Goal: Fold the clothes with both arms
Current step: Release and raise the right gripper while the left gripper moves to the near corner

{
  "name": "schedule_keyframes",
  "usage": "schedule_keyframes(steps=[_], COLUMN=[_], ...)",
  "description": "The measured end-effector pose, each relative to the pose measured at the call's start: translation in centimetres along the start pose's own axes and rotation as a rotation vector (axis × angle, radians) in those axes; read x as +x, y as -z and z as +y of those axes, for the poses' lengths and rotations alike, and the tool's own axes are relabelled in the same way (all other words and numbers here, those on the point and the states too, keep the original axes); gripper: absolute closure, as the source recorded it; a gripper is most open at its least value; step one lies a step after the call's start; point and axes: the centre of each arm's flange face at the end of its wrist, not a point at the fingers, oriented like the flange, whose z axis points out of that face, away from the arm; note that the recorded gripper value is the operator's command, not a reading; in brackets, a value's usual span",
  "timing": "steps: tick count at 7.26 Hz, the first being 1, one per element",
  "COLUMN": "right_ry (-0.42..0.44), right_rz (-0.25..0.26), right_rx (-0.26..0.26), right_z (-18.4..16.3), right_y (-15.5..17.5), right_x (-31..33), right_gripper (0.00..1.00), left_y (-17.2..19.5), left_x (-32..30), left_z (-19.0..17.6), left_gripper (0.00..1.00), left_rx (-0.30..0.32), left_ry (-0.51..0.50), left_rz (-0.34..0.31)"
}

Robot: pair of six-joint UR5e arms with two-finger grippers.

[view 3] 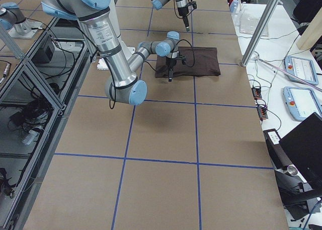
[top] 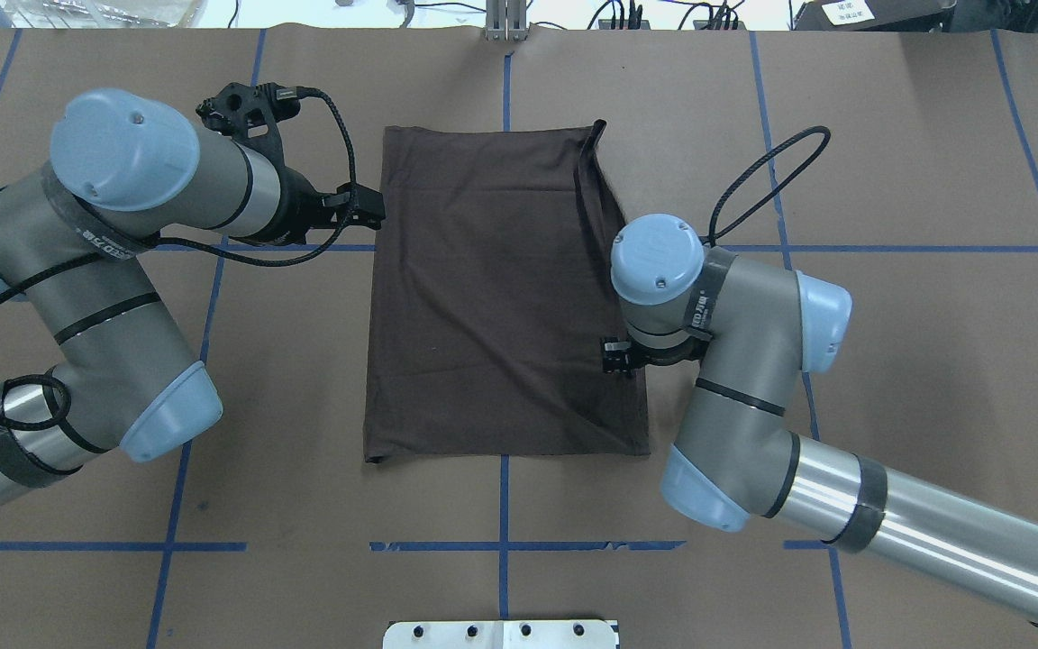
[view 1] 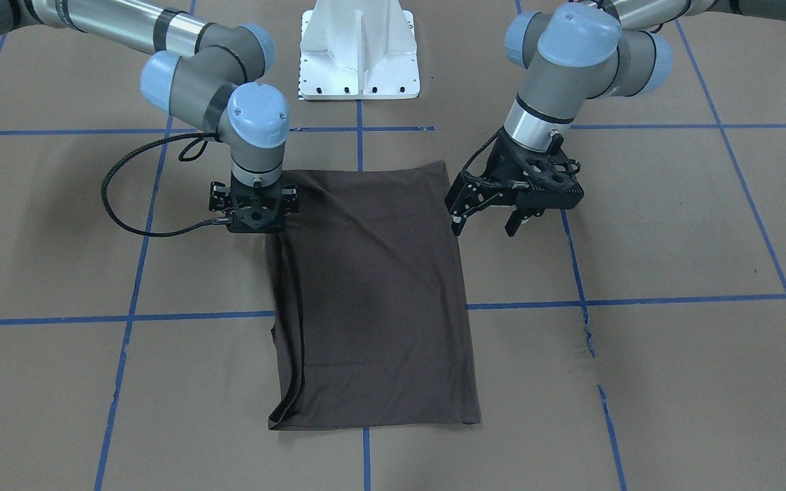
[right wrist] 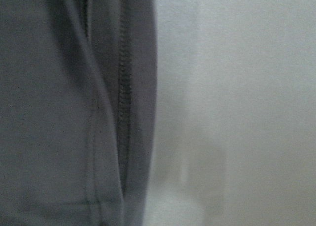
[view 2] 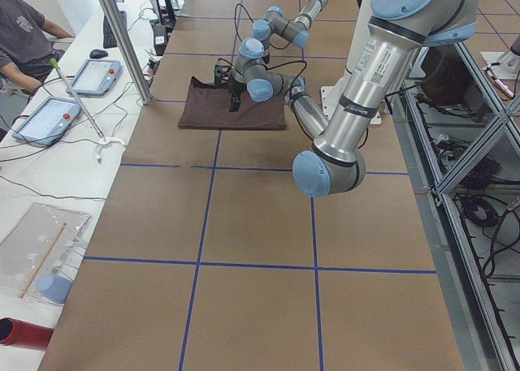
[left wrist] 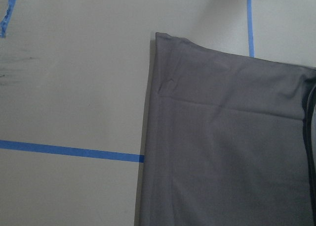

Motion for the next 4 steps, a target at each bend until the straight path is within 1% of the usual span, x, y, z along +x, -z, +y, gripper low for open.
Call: schedule_keyframes(steps=[2, 3, 4], right_ry=[0.025, 0.027, 0.026], right_rz=[-0.001, -0.028, -0.075], right_rx=[0.013, 0.021, 0.035], right_z=[0.2, -0.4, -1.3], right_y=[0.6, 2.0, 4.3], right_x=[4.7, 5.2, 4.4], right_gripper=[0.00, 0.00, 0.00], left_y=[0.0, 0.0, -0.2], left_x=[0.1, 0.1, 0.1], left_z=[0.0, 0.1, 0.6], left_gripper=[0.00, 0.00, 0.00], left_rx=[0.000, -0.001, -0.009], left_ry=[0.005, 0.007, 0.029], left_rz=[0.001, 0.002, 0.005])
